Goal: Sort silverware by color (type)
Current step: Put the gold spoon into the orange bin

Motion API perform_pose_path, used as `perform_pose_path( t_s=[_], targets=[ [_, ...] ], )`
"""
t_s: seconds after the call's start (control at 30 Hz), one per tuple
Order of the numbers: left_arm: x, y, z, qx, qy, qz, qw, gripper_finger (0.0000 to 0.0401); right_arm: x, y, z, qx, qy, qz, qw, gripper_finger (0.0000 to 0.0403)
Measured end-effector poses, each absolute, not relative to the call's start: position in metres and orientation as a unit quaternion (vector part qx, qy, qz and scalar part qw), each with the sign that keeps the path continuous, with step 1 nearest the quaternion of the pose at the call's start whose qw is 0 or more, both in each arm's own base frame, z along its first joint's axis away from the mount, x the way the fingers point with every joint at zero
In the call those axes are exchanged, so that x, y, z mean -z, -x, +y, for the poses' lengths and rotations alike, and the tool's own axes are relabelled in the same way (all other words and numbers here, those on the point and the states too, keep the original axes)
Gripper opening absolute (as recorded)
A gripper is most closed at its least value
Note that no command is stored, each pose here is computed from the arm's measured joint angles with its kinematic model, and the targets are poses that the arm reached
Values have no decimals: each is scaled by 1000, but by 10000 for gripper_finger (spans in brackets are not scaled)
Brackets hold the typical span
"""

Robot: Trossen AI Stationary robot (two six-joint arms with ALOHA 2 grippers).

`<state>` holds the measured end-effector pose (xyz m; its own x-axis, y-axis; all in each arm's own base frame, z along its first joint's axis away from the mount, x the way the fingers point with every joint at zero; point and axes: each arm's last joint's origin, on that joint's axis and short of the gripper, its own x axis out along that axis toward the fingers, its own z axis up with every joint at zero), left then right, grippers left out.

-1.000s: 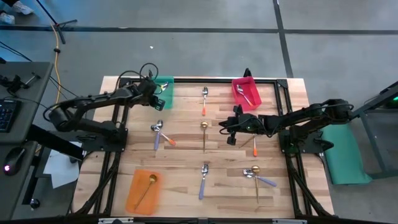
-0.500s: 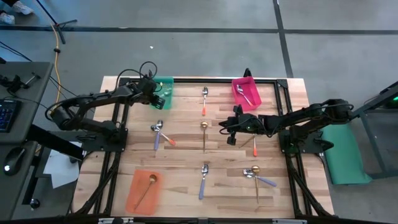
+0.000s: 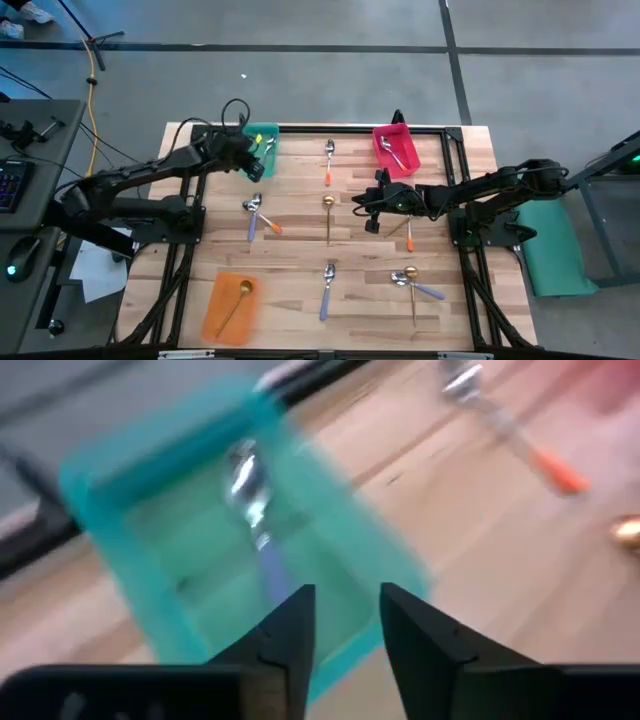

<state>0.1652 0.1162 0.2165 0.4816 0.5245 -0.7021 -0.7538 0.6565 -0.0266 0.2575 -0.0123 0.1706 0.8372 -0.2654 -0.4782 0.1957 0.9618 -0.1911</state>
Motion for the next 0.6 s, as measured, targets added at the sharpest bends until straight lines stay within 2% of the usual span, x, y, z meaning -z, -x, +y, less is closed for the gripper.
perform_pose_path(
  t_s=[0.17,0.4,0.6],
  targets=[
    [-237,-179,81,-322,95,289,896,57,-171,-257,-12,121,67,259,956,2],
    [-250,-198,36,-242,43,225,943,31,-171,-258,-12,121,67,254,957,2],
    [-231,-203,7,-179,25,140,974,22,-175,-260,-12,124,57,232,963,2]
  ],
)
